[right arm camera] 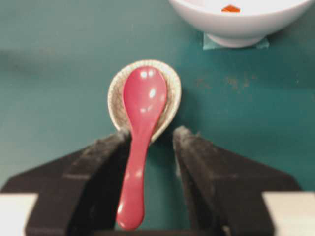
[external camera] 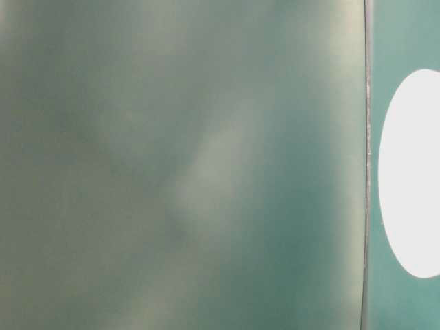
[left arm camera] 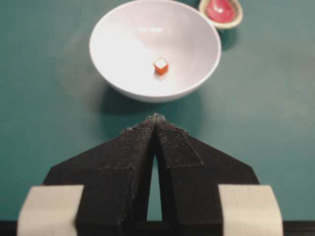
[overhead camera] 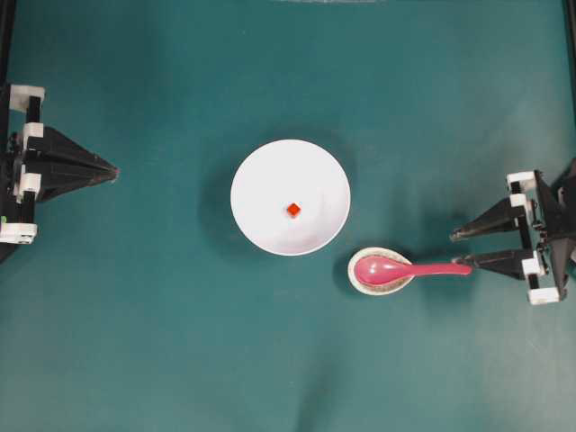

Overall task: Grip the spoon and scoop the red block from the bowl with right arm.
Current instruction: 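Close the right gripper on the pink spoon handle end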

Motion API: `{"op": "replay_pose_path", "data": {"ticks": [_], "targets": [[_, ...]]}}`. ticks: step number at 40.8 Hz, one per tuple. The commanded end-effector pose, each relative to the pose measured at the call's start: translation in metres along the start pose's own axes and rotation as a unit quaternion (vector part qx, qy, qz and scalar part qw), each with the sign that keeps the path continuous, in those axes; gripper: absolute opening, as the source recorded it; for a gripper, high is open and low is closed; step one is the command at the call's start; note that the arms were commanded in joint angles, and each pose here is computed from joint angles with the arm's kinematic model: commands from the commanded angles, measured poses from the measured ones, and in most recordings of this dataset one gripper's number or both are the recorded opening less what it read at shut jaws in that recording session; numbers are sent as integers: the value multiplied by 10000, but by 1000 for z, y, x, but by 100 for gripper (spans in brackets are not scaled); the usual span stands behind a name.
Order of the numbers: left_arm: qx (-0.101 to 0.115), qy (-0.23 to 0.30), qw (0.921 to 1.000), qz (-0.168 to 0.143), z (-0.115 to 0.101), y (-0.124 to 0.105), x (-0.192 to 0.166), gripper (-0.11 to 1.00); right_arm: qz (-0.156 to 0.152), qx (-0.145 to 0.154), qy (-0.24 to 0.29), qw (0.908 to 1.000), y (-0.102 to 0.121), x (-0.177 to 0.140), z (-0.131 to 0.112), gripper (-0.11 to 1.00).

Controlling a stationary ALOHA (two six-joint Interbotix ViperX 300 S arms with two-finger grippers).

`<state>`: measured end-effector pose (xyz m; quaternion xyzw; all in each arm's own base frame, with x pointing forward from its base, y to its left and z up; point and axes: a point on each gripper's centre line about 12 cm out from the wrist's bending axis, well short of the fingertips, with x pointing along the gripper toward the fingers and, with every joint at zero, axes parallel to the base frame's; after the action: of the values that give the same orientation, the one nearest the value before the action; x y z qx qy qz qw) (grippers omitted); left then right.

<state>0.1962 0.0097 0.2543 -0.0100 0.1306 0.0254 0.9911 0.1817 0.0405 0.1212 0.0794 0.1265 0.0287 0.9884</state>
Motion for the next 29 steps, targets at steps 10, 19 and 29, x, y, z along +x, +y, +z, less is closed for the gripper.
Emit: {"op": "replay_pose_path", "data": {"ticks": [10, 19, 29], "targets": [[29, -123, 9999, 7, 11, 0, 1, 0, -44, 43, -69, 10000, 11, 19, -9, 48], [21, -123, 9999, 7, 11, 0, 1, 0, -118, -167, -37, 9998, 12, 27, -22, 48], [21, -130, 9999, 7, 12, 0, 1, 0, -70, -157, 39, 9998, 16, 31, -31, 48]]}}
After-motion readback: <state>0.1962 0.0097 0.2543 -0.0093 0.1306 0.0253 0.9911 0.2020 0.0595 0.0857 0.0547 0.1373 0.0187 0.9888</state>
